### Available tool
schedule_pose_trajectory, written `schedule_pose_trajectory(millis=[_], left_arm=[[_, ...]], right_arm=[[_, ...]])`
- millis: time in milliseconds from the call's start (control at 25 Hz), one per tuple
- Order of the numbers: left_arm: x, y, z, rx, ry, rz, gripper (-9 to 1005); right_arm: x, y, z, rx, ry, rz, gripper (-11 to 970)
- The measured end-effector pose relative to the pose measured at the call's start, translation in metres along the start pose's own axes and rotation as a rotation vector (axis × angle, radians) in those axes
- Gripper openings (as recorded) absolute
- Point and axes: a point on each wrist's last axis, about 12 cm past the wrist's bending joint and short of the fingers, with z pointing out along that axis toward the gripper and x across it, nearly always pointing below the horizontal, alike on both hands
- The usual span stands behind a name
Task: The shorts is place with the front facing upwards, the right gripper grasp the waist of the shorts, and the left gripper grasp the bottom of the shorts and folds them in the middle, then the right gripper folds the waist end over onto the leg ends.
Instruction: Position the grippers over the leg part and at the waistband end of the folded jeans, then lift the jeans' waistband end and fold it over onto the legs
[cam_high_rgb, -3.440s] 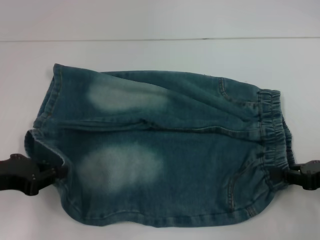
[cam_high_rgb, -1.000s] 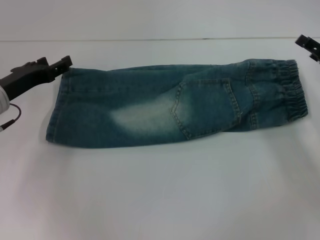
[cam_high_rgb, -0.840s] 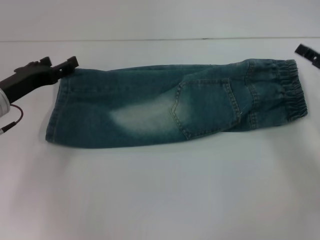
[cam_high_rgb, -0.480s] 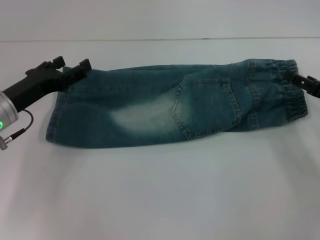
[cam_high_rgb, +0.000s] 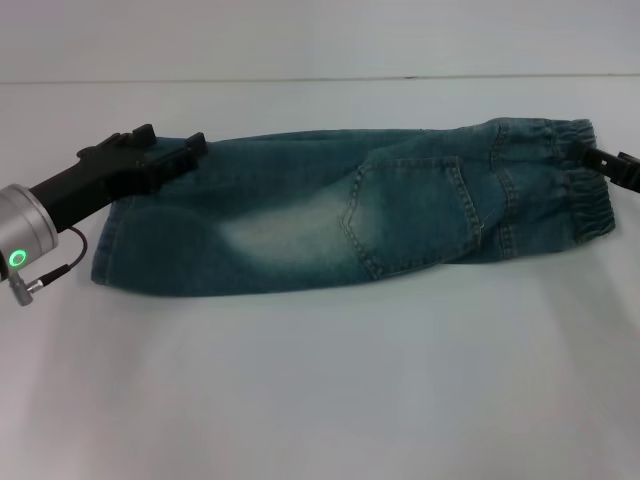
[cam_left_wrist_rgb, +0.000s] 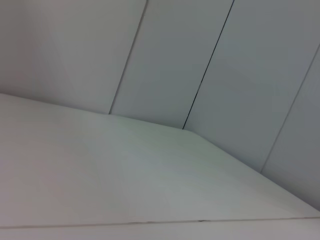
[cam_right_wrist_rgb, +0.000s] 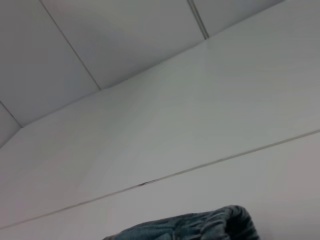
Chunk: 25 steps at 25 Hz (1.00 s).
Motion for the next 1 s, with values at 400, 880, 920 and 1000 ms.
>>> schedule_pose_trajectory(millis=[400, 880, 920, 1000], left_arm=[[0.000, -0.003, 0.003, 0.021, 0.003, 0.009, 895], [0.002, -0.017, 0.011, 0.092, -0.052, 0.062, 887], [0.004, -0.020, 0.011, 0.110, -0.068, 0.078, 886], [0.007, -0.025, 0.012, 0.135, -0.104, 0.099, 884]], right_arm=[[0.002, 0.011, 0.015, -0.012, 0.072, 0.008, 910], [-0.001, 0.020, 0.014, -0.086, 0.121, 0.002, 652], [-0.001, 0.021, 0.013, -0.098, 0.119, 0.001, 613], [-0.003, 0.022, 0.011, -0.122, 0.119, 0.002, 530]])
